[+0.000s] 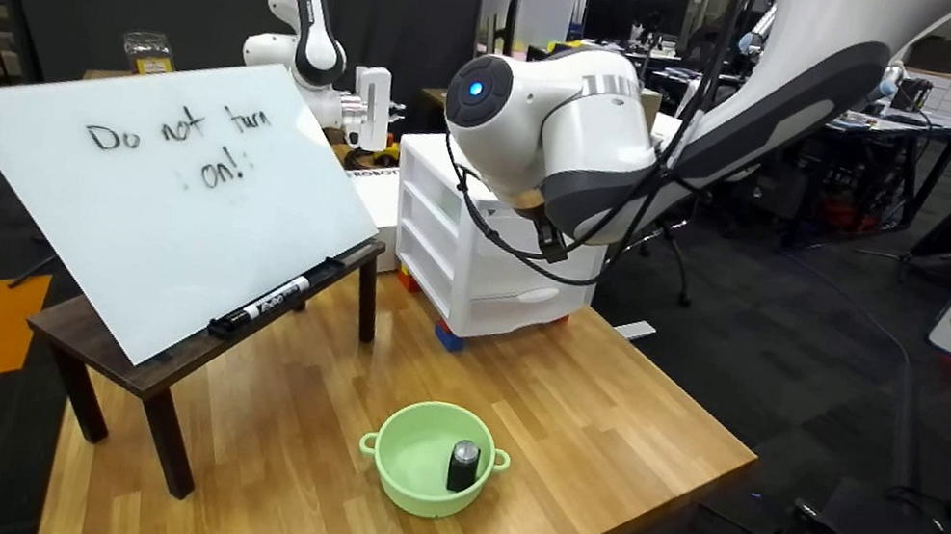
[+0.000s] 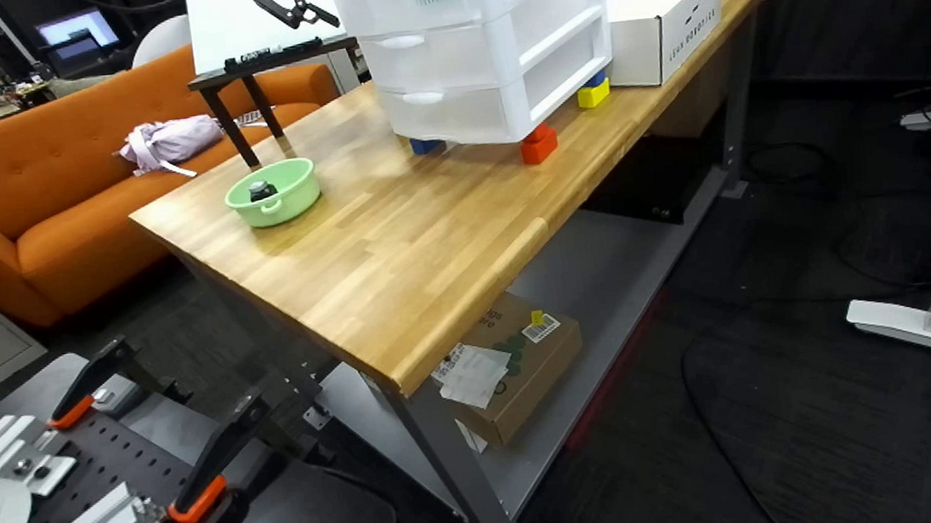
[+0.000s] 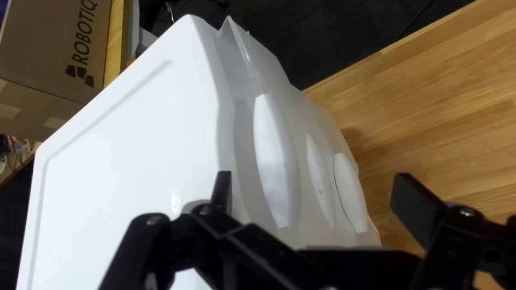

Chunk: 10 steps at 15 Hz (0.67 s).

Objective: Open the top cabinet drawer on the table

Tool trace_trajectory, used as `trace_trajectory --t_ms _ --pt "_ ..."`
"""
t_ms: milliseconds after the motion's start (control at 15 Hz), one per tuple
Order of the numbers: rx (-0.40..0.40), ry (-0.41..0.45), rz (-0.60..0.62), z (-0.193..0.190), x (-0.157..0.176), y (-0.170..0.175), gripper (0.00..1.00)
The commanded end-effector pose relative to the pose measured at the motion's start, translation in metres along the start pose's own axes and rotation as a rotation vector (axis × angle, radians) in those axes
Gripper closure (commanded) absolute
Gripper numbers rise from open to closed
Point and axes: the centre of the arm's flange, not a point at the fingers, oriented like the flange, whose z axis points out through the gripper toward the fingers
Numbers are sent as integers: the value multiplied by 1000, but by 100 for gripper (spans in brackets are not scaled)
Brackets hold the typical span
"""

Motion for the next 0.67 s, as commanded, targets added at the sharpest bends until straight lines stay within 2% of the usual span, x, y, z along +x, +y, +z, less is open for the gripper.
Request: trace_trajectory --t_ms 0,200,600 --pt "16 23 11 6 5 -4 0" --pt "4 9 26 0 0 -6 0" --pt "42 8 50 3 -2 -2 0"
